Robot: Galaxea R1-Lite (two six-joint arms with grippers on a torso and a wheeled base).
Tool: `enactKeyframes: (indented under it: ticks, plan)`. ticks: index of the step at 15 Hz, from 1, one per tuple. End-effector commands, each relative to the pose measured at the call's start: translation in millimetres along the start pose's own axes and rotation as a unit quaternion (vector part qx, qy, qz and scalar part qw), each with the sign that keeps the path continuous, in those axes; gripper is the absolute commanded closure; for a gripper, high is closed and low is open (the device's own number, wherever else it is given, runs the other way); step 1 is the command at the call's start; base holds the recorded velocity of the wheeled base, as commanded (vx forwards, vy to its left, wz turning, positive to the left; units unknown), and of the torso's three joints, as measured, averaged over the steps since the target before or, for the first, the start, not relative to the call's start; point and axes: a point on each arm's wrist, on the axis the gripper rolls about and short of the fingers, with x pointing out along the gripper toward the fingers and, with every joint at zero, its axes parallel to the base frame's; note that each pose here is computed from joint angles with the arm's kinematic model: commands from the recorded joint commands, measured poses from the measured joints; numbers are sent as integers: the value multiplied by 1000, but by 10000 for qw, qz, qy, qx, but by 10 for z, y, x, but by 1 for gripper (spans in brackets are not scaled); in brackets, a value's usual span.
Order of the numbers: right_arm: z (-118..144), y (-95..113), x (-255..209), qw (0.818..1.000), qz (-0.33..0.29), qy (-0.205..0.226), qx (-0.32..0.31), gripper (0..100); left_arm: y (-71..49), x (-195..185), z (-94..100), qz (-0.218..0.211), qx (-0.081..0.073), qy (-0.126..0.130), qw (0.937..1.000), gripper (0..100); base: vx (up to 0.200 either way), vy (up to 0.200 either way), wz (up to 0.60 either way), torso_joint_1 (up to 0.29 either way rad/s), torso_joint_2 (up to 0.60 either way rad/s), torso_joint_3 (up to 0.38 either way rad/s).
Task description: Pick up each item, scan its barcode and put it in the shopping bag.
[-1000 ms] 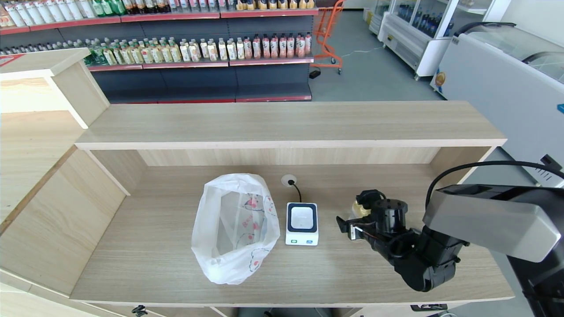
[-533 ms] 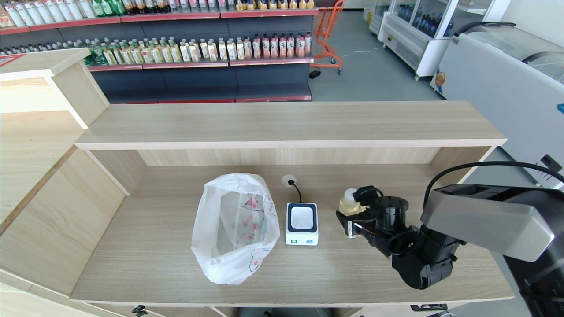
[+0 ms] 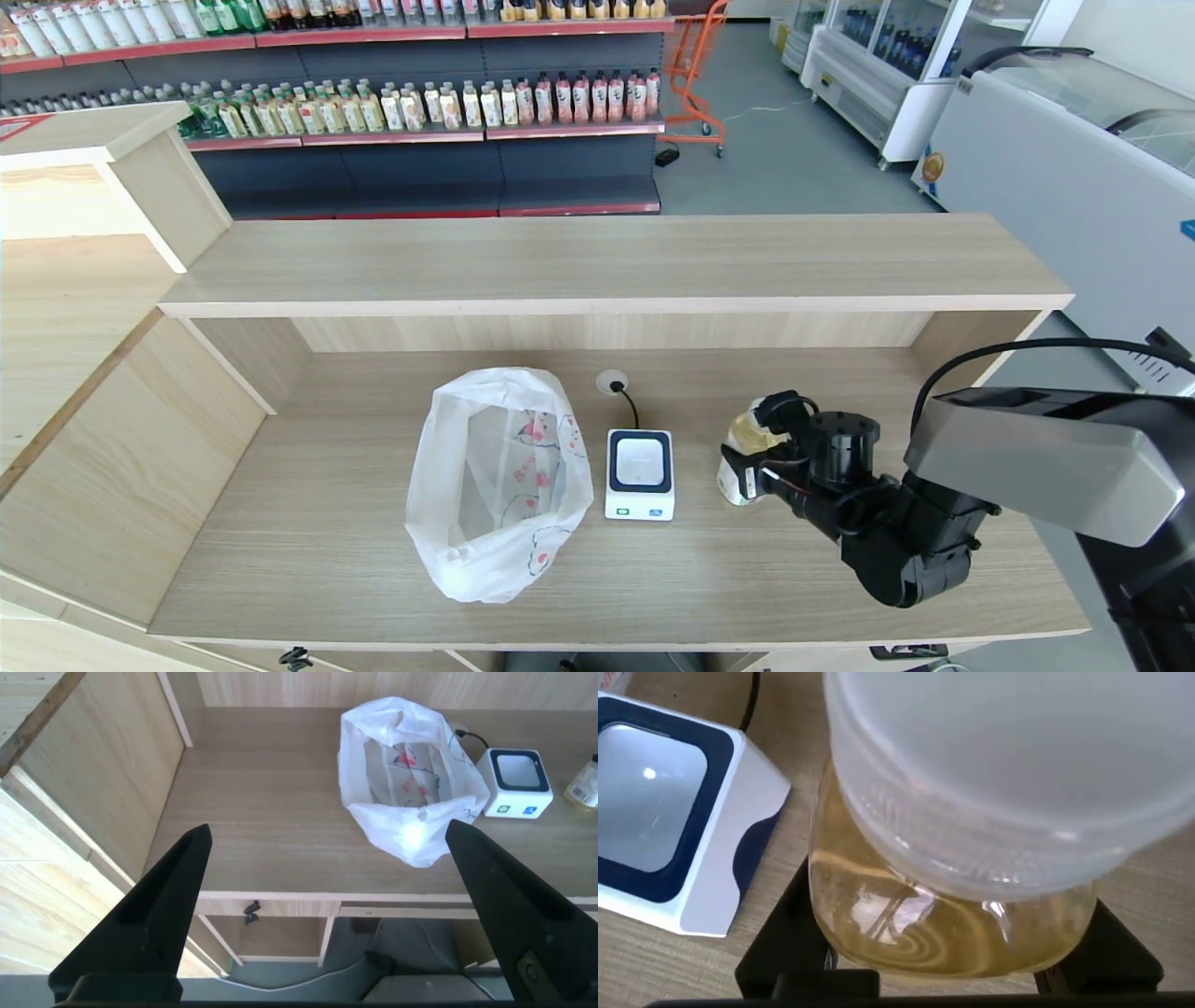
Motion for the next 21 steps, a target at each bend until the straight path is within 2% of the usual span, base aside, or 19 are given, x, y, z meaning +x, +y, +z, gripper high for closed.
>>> enactKeyframes:
  ticks: [1,2,5,6,8,11,17,21]
  plan:
    - [271,-108,-114,9991,194,-366,51,100,0,0,0,0,-1,-2,10000,0,0,0,0,0,0,0]
    - [452,-189,-243,9978,385,-520,141,100,0,0,0,0,-1,-2,10000,0,0,0,0,0,0,0]
    - [951,-371,-793,9869,1447,-526,490,100,0,0,0,0,-1,-2,10000,0,0,0,0,0,0,0]
    - [1196,-444,-1182,9692,2333,-263,739,100,0,0,0,0,-1,-2,10000,0,0,0,0,0,0,0]
    - [1356,-442,-1510,9431,3184,-85,954,100,0,0,0,0,-1,-2,10000,0,0,0,0,0,0,0]
    - [1559,-222,-2043,8877,4405,157,1329,100,0,0,0,0,-1,-2,10000,0,0,0,0,0,0,0]
    - [1601,151,-2161,8514,5099,341,1178,100,0,0,0,0,-1,-2,10000,0,0,0,0,0,0,0]
    - [1596,202,-2095,8482,5152,402,1163,100,0,0,0,0,-1,-2,10000,0,0,0,0,0,0,0]
